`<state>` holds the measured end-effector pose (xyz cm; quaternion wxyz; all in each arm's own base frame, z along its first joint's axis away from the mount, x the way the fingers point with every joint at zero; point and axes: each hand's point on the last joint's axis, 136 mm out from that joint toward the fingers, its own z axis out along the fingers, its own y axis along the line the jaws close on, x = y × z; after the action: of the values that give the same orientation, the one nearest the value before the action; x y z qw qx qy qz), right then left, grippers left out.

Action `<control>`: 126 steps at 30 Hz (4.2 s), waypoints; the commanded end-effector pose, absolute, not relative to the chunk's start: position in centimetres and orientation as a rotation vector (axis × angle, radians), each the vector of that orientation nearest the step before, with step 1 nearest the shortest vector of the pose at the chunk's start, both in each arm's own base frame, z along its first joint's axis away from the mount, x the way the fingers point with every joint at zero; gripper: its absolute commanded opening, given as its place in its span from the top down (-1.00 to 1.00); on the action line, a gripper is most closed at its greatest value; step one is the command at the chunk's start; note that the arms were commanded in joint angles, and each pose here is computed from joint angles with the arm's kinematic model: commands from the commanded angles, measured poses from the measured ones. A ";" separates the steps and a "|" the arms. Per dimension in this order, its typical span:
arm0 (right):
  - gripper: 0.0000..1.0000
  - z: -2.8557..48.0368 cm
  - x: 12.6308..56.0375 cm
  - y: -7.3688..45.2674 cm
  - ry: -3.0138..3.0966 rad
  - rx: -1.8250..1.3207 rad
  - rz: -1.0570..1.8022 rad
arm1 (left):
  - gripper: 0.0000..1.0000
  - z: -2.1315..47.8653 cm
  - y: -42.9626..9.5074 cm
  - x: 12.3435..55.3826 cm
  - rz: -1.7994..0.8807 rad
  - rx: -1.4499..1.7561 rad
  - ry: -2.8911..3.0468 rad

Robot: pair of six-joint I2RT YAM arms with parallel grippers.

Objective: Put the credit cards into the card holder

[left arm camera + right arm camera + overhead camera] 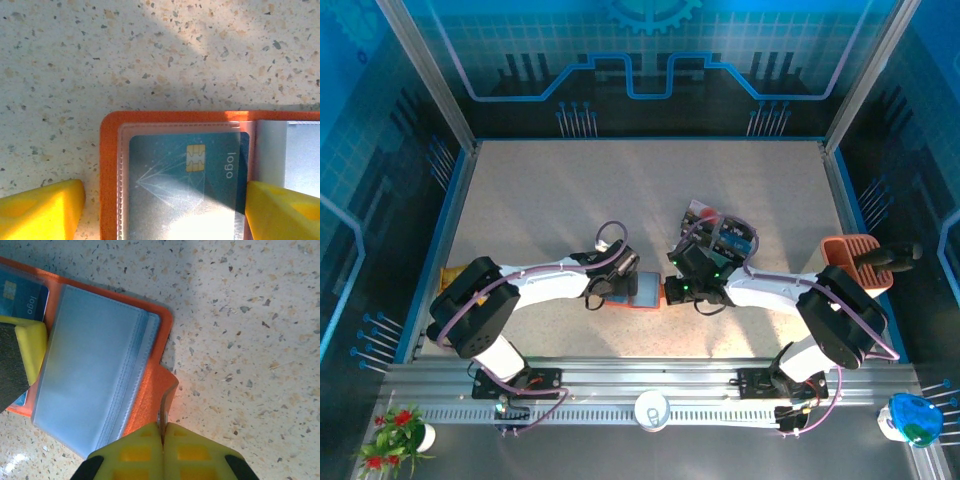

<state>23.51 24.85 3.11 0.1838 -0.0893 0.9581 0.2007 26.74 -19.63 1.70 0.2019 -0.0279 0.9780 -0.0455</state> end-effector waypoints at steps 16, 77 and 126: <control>1.00 3.5 23.1 25.1 2.684 -0.245 0.596 | -0.69 1.6 -17.9 26.2 -0.037 -0.068 2.723; 1.00 2.0 26.2 31.0 2.724 -0.160 0.817 | -0.39 0.2 -20.1 24.3 -0.318 -0.100 2.743; 0.37 7.9 26.6 34.3 2.600 -0.153 1.160 | -0.64 6.3 -17.8 25.1 -0.370 -0.199 2.576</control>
<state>26.30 32.71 4.98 0.1312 -0.0434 0.9193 0.3684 25.47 -19.21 6.00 0.2589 -0.0558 0.9530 -0.1471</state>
